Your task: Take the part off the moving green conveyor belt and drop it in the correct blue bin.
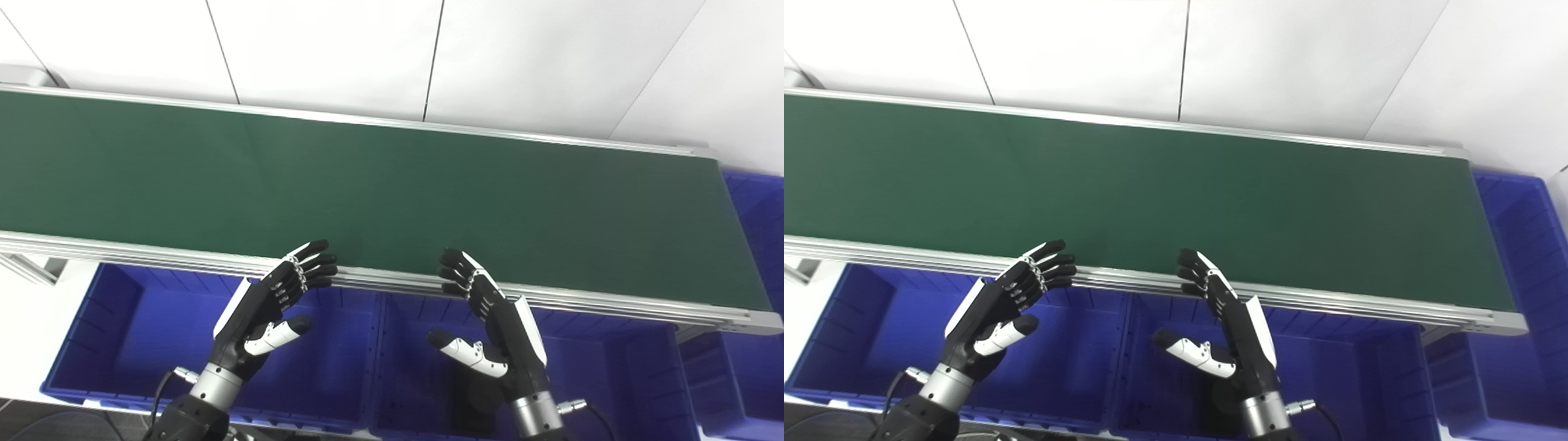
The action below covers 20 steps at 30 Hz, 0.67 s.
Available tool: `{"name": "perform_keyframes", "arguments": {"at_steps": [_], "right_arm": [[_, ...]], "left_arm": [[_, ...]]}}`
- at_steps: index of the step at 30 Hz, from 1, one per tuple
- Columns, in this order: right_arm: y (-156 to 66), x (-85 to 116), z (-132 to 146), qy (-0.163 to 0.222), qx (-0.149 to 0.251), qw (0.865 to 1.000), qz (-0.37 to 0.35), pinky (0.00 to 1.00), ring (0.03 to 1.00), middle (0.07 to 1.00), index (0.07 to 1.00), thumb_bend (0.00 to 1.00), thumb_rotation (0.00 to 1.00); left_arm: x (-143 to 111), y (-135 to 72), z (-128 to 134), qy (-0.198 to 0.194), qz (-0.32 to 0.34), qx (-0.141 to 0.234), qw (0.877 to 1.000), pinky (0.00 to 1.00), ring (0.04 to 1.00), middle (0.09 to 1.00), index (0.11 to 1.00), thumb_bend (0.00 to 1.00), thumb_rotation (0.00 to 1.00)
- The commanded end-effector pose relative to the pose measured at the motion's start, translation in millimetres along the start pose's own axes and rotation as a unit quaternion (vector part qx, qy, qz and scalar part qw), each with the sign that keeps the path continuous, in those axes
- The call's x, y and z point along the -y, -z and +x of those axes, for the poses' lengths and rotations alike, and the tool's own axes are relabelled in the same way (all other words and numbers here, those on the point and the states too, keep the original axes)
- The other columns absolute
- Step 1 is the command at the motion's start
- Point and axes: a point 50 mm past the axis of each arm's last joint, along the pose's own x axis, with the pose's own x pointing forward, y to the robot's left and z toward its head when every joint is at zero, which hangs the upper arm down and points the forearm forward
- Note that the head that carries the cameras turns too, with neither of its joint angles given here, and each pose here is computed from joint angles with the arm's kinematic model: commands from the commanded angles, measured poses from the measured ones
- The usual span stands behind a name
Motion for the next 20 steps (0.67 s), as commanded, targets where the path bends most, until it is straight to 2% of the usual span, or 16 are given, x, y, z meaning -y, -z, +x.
{"name": "perform_keyframes", "arguments": {"at_steps": [1,13,20], "right_arm": [[-8.8,-1.2,3.1,0.007,0.039,0.999,0.000,0.77,0.832,0.863,0.880,0.79,0.52],[-9.0,-0.3,2.6,0.010,0.038,0.999,-0.005,0.77,0.827,0.858,0.884,0.77,0.55],[-8.1,0.0,2.5,0.012,0.037,0.999,-0.003,0.76,0.823,0.853,0.878,0.77,0.52]], "left_arm": [[-4.0,-9.3,3.8,0.005,0.010,0.033,0.999,0.78,0.798,0.823,0.873,0.88,0.61],[-3.6,-9.2,3.5,0.006,0.007,0.034,0.999,0.78,0.799,0.822,0.871,0.88,0.61],[-3.0,-8.6,3.5,0.005,0.010,0.033,0.999,0.78,0.796,0.820,0.873,0.89,0.61]]}}
